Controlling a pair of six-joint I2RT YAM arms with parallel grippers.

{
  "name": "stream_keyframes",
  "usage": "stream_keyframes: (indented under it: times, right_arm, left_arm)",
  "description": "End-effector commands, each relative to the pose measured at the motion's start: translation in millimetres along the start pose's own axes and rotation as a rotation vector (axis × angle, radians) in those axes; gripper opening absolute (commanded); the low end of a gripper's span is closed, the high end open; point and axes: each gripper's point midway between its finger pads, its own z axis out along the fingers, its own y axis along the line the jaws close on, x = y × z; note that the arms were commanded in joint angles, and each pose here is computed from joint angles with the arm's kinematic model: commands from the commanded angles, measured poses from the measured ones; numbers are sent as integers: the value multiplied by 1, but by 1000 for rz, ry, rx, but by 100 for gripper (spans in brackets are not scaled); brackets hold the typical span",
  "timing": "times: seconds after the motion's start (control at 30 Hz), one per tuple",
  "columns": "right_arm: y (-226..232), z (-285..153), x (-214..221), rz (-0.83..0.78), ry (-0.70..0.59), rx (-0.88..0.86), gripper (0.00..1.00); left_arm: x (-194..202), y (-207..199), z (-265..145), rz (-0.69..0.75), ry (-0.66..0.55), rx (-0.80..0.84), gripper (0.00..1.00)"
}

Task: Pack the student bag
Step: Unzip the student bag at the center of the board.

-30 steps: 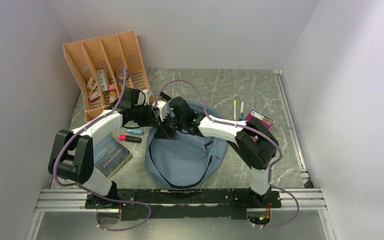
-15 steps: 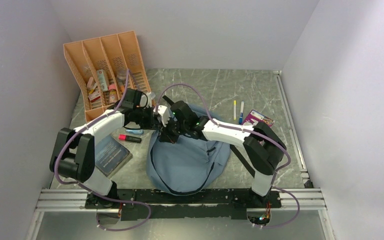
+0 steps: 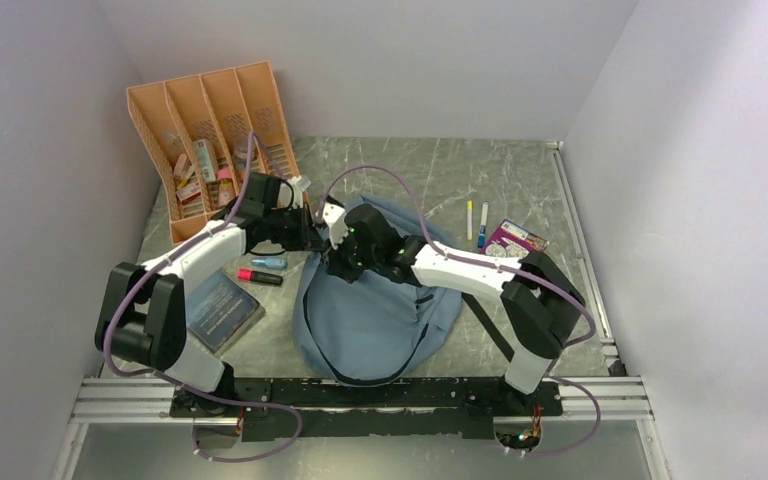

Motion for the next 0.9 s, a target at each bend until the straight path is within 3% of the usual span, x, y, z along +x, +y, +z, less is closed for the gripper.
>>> stream_keyframes:
  times: [0.0,0.5,0.7,0.87]
  right_arm:
    - [-22,-15,-9,90,-28,111,0]
    - [-63,-20,-25,222,-68,251,0]
    - [-29,-20,-43,147,-121,45,0]
    - [-12,-17,-40,126,-129,-55,0]
  left_arm:
    - [-46,-25,-17,134,-171,92,5]
    - [-30,-39,-27,207,-146,186,5]
    - [-38,-27,-21,178,-139,109,58]
    - [-50,-17,-19,163,-143,31,70]
